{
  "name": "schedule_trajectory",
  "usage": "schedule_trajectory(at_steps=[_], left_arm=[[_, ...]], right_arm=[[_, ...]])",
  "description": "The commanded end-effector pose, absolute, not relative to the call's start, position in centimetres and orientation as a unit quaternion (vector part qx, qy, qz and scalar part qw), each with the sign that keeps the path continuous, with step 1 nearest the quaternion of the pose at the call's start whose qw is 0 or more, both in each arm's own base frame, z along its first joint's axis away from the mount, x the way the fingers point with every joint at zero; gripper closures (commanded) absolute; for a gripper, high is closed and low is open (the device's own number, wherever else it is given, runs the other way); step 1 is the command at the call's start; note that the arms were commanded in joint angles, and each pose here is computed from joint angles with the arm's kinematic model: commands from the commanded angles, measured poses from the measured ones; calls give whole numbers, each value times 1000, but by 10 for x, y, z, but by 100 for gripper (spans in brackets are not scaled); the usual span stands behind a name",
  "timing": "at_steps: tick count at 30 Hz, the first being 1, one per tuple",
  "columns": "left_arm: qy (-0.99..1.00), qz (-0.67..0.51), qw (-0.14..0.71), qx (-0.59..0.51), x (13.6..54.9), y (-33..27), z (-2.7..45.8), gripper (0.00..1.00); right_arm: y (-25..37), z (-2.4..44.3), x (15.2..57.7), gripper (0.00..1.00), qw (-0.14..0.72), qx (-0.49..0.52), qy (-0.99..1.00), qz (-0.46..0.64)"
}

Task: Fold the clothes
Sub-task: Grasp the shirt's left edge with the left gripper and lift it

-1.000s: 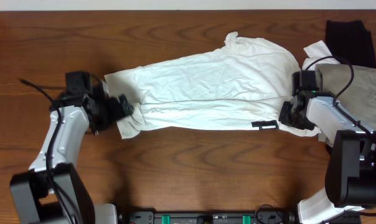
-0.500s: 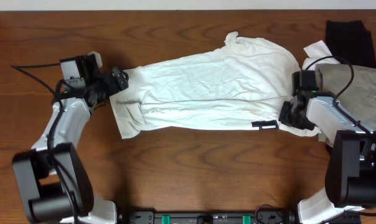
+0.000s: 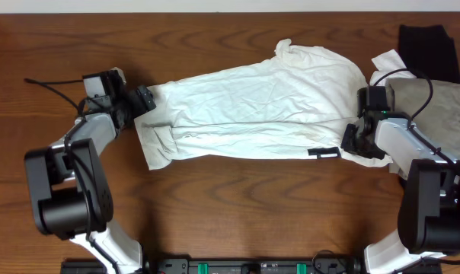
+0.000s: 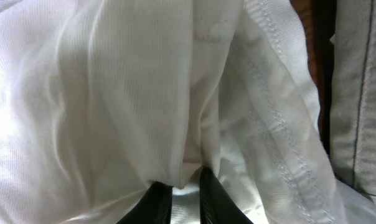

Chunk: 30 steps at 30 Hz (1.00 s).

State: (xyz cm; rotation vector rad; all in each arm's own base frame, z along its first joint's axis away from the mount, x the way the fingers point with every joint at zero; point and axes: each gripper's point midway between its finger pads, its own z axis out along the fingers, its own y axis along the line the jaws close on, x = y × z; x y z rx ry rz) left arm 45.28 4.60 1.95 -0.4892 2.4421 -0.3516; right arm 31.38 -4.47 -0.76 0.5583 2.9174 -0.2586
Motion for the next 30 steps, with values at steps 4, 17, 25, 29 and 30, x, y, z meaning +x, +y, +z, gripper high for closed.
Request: schedule_trajectory(at_steps=[4,17,25,29,30], left_arm=[[920,-131,316,-189,468,52,12,9],[908,-138,342,-197,482,54,9,66],[895,-143,374,-199,501,58,30,94],[882,-143,406,-191,518,62,57,94],[877,-143,420,-187,524,63,69,94]], right_arm=[[-59,-47,262,85,-12,190,974,-123],[-59,-47,262,84,-12,190,974,-123],[-59,-47,262,84,-12,190,974,-123],[-59,-47,262,84,-12,190,974,-123],[-59,-47,262,84,-12,190,974,-123]])
